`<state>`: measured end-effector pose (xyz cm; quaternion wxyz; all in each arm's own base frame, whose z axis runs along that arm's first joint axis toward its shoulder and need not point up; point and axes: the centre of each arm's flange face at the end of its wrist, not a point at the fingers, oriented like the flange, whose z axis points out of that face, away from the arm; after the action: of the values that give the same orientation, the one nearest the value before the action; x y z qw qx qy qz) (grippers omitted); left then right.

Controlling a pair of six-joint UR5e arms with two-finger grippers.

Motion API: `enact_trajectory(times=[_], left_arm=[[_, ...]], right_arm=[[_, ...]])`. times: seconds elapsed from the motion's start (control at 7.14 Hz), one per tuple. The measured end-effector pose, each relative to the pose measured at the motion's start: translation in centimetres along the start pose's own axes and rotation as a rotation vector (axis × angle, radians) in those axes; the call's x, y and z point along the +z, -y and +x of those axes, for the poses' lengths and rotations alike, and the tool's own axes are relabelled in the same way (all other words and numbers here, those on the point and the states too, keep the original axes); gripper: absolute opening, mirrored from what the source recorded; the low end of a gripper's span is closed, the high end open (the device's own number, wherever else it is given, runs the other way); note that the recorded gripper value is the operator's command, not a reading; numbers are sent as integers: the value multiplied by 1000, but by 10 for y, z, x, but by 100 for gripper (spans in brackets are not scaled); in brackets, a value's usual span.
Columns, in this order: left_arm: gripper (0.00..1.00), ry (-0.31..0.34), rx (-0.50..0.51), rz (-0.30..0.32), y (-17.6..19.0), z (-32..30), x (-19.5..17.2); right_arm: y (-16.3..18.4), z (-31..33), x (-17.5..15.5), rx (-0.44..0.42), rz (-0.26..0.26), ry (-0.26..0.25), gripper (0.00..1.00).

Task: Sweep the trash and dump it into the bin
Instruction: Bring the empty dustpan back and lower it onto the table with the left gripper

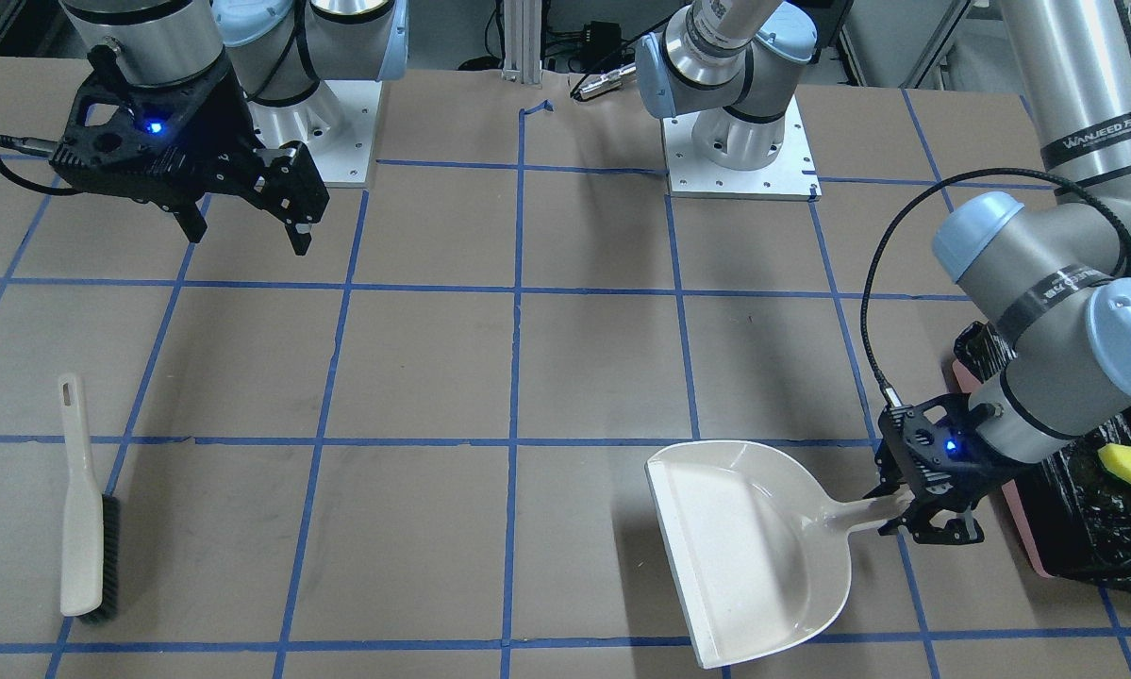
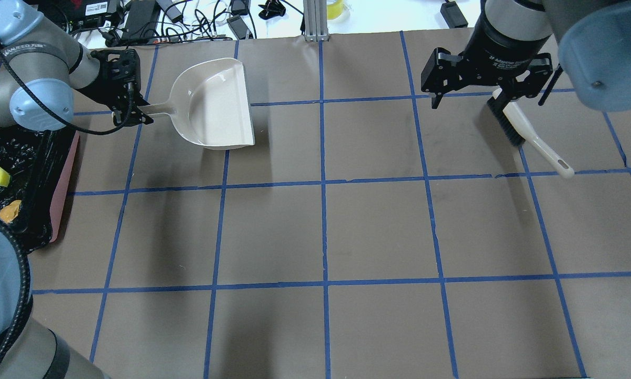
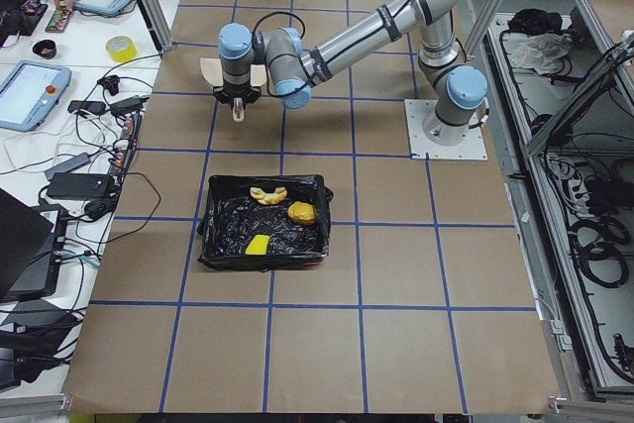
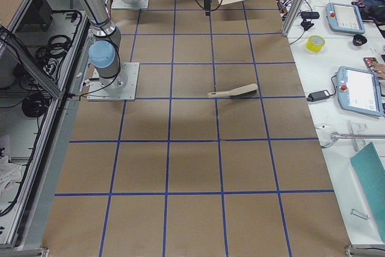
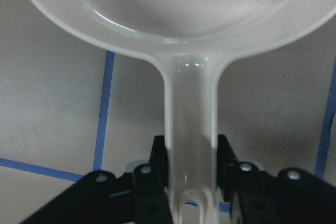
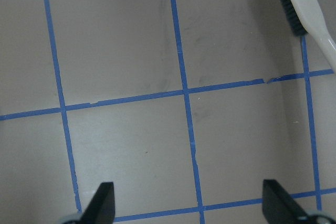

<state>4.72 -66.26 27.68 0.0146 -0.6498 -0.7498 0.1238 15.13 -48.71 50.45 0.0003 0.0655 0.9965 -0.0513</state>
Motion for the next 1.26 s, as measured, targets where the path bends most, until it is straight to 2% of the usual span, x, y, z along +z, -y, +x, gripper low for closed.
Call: enact_trajectory(times=[0.42,0.98,1.26], left_arm=[[0,-1,-1,3,7,-12,23],[0,4,-6,4,6,-22,31],[0,-15,-20,6,11,-25,43]], right_arm=[[0,0,-1,0,1,-1,100],[0,0,0,0,0,-1,100],[0,0,0,-2,0,-1,100]])
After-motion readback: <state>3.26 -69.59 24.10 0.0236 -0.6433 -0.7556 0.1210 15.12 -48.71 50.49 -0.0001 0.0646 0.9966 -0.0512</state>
